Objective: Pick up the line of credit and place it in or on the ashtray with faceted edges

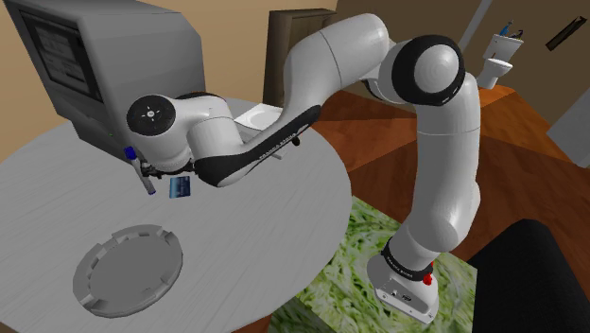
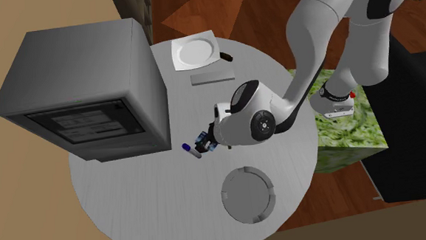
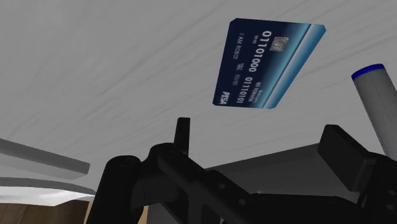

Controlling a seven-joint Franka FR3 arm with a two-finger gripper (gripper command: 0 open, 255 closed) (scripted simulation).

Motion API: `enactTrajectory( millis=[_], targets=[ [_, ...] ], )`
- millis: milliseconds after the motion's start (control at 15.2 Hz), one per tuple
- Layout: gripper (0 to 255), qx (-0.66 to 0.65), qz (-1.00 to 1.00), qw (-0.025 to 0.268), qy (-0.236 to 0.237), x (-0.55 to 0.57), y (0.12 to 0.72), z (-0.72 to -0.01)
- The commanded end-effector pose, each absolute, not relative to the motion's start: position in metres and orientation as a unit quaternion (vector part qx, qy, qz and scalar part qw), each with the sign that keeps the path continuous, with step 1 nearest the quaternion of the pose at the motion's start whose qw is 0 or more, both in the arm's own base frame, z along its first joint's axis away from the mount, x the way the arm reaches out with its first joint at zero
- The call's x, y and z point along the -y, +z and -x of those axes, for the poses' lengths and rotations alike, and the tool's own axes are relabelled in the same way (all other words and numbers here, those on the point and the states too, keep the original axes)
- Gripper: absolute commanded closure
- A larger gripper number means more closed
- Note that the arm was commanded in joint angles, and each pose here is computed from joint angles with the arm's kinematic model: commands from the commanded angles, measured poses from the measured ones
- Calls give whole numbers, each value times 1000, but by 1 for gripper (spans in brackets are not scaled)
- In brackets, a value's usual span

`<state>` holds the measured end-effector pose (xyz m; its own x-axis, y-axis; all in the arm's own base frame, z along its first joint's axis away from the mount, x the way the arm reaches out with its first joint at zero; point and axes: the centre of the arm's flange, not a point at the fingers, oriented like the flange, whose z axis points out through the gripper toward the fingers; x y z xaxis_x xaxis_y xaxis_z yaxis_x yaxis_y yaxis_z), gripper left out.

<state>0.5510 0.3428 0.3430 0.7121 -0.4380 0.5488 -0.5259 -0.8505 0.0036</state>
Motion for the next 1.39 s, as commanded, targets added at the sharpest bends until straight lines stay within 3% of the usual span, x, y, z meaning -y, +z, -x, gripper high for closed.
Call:
enactTrajectory(
  millis=[0, 726, 792, 1320],
  targets=[
    [0, 262, -921, 81, 276, -341, 333, -556],
    [0, 262, -921, 81, 276, -336, 317, -565],
    [255, 262, -921, 81, 276, -336, 317, -565],
    [255, 262, -921, 81, 276, -336, 317, -564]
  ],
)
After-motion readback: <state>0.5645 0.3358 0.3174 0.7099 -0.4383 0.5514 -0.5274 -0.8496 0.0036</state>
